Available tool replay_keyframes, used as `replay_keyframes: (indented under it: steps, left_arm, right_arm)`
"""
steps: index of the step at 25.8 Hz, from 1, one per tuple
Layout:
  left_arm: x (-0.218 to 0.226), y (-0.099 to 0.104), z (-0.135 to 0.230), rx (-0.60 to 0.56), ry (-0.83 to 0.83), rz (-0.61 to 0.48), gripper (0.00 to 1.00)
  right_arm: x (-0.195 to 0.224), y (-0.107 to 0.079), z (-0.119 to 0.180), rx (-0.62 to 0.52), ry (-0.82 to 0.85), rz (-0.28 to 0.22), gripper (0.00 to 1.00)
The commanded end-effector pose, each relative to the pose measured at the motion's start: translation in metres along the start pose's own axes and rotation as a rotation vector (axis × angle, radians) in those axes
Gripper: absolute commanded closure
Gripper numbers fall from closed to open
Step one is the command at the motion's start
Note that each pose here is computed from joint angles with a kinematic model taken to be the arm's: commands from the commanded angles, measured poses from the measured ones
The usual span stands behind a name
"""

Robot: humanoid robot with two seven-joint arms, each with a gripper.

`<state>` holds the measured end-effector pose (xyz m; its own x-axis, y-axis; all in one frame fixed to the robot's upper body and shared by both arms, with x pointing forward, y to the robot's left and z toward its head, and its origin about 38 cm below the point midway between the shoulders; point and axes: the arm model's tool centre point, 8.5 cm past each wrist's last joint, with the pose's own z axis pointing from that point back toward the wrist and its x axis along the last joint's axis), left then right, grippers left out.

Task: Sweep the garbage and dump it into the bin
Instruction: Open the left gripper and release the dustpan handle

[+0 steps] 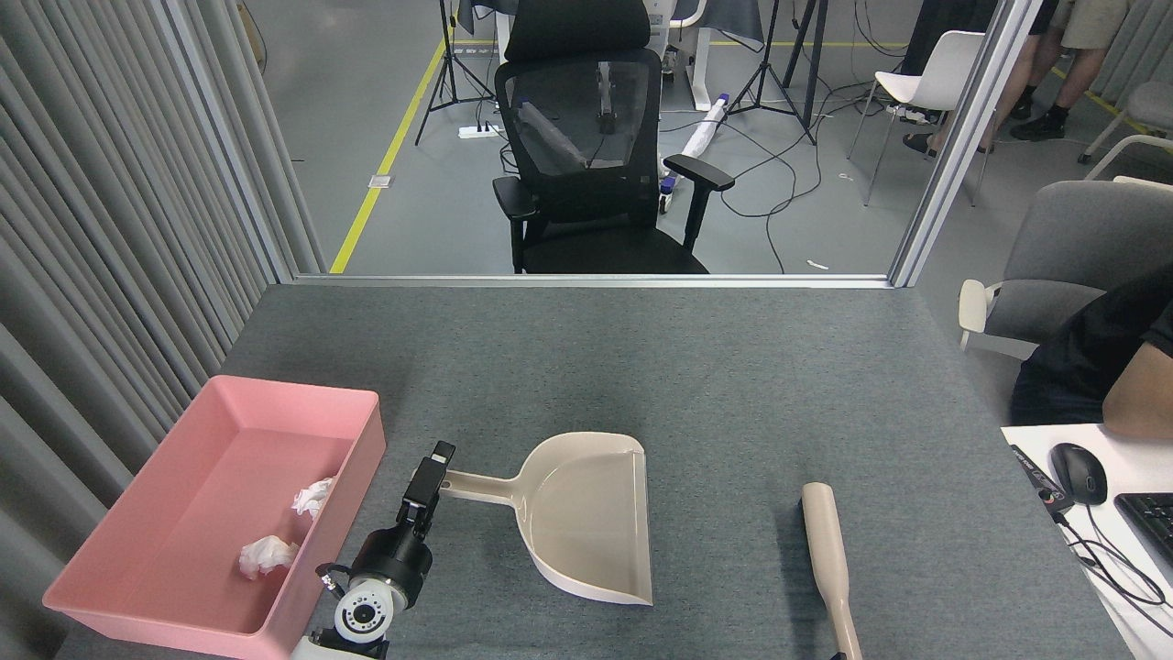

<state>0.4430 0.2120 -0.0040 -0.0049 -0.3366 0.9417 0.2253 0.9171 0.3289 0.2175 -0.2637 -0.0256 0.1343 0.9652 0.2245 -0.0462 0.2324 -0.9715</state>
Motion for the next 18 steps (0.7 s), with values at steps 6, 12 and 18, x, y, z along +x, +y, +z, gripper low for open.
replay_keyframes:
  steps: [6,12,18]
  left_arm:
    - [-0.015,0.009,0.016,-0.005,0.043,-0.036,0.03]
    - [-0.029,0.015,0.051,0.006,0.052,-0.062,0.03]
    - [-0.027,0.014,0.082,-0.009,0.03,-0.09,0.03]
  right_arm:
    - [0.002,0.001,0.0,0.001,-0.003,-0.004,0.01]
    - [0.003,0.0,-0.001,0.002,-0.007,-0.004,0.01]
    - [0.003,-0.002,-0.002,-0.004,-0.011,-0.002,0.01]
